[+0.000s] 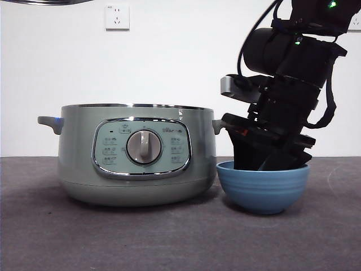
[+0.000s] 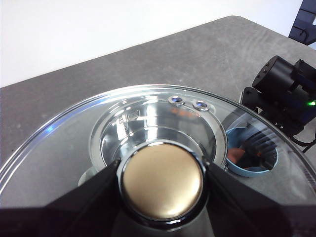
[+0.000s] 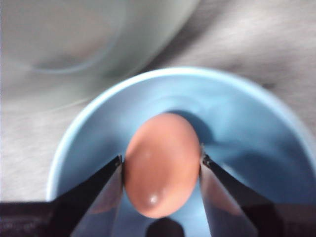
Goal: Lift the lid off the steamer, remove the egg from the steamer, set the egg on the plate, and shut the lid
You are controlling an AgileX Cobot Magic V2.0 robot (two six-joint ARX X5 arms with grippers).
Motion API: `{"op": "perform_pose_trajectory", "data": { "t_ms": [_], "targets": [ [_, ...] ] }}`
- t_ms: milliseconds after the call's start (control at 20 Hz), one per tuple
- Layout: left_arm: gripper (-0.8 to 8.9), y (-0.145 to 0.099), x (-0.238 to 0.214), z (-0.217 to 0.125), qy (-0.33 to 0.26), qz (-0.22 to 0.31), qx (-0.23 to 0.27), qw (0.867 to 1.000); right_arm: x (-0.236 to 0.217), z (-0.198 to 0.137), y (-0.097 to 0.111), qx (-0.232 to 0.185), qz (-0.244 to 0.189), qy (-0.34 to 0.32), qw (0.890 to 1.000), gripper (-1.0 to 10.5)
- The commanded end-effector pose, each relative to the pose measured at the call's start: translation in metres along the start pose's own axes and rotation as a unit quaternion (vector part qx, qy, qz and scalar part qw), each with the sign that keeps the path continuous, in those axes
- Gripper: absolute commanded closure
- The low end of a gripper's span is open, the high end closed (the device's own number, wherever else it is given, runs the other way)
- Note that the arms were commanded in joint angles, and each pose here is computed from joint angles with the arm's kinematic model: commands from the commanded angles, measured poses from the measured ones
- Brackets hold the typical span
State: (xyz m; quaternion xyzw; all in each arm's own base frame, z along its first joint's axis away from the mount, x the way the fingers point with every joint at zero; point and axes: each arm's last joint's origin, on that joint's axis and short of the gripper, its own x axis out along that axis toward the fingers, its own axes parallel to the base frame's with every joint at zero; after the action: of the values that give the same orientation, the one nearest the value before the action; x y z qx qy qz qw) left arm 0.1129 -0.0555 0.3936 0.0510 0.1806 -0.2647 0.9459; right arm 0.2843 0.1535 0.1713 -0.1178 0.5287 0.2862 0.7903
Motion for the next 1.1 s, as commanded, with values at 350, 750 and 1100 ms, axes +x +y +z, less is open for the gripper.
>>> {"op": "perform_pose_trajectory", "data": {
  "t_ms": [350, 750, 1100],
  "targets": [
    [8.22, 0.0, 0.003, 0.007, -0.023, -0.003, 0.017, 1.0, 0.008, -0.004, 0.004, -0.01, -0.012, 0.021, 1.0, 5.6],
    [8.22, 0.005, 0.056, 0.016, -0.004, -0.03, 0.019, 0.999, -0.05, 0.007, 0.014, -0.024, -0.026, -0.075, 0.997, 5.3],
    [8.22, 0.011, 0.123, 0.019, -0.01, -0.043, 0.02, 0.999, -0.19, -0.023, 0.037, -0.028, -0.042, -0.296, 0.954, 5.3]
  ]
}}
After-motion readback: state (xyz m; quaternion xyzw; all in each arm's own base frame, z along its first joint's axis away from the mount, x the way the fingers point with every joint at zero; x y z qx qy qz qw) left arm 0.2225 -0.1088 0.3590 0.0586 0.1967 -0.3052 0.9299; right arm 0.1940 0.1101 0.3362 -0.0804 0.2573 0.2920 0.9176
